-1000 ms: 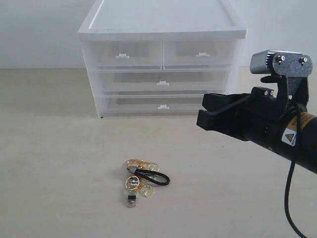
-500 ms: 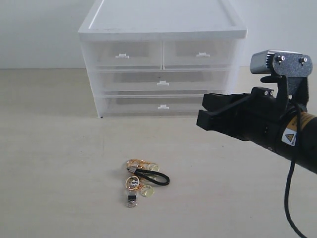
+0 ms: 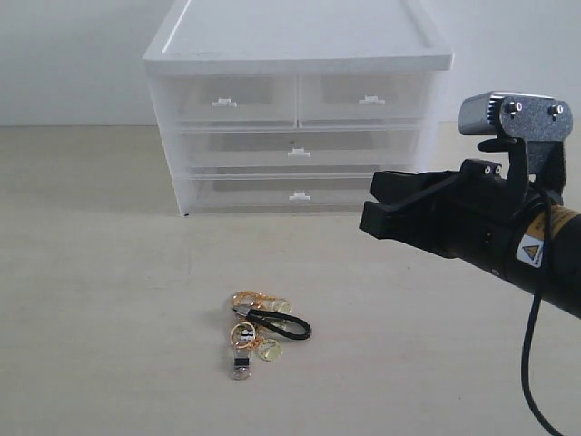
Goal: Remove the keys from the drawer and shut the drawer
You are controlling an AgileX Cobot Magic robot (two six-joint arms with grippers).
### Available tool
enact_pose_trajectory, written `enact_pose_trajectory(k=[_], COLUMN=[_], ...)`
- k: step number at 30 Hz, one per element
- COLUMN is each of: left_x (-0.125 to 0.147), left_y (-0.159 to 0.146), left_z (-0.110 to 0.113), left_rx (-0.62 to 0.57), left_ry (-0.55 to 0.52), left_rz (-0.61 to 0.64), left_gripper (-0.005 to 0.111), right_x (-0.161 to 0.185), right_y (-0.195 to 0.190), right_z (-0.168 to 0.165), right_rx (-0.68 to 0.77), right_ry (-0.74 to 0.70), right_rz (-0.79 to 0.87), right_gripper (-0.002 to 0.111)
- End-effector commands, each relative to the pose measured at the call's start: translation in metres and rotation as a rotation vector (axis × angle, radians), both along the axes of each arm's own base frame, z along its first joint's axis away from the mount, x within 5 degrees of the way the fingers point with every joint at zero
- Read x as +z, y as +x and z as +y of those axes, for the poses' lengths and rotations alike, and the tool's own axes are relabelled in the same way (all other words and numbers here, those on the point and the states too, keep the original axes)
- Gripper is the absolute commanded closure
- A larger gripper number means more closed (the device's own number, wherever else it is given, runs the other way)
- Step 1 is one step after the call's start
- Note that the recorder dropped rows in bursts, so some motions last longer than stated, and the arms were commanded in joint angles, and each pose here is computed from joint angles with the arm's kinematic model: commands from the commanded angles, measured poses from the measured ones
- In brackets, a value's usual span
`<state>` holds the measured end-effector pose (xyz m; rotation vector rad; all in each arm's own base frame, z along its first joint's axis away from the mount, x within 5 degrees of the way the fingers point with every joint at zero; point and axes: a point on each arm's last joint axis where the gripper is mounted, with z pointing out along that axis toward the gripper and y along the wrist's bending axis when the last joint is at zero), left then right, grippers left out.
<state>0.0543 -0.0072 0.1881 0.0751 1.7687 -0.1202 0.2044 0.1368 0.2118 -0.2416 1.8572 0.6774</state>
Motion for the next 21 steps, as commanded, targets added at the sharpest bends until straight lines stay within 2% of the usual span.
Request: enact_pose_trajectory(k=[1, 4, 9, 13, 18, 21], left_x=[-0.001, -0.001, -0.001, -0.001, -0.001, -0.001], left_y=[0.0, 0.0, 0.0, 0.0, 0.0, 0.0], left_z=[0.0, 0.0, 0.0, 0.0, 0.0, 0.0], left_rx=[0.004, 0.004, 0.004, 0.004, 0.004, 0.004], left_ry=[-0.006, -0.006, -0.006, -0.006, -0.006, -0.006], left_rz=[0.001, 0.001, 0.001, 0.001, 0.001, 0.001], left_gripper=[0.103, 0.103, 0.103, 0.103, 0.103, 0.103], right_x=[0.002, 0.011, 0.031, 0.052, 0.047, 0.038], right_y=[0.0, -0.004, -0.028, -0.06, -0.096, -0.115], right_z=[-0.002, -0.005, -0.023, -0.048, -0.093, -0.109], right_rx=[-0.006, -0.007, 0.02, 0.025, -0.18, -0.276], right_ry=[0.005, 0.01, -0.168, -0.267, -0.17, -0.144], right_rz=[-0.013, -0.037, -0.042, -0.209, -0.298, -0.366], right_gripper=[0.108, 0.108, 0.108, 0.108, 0.108, 0.108])
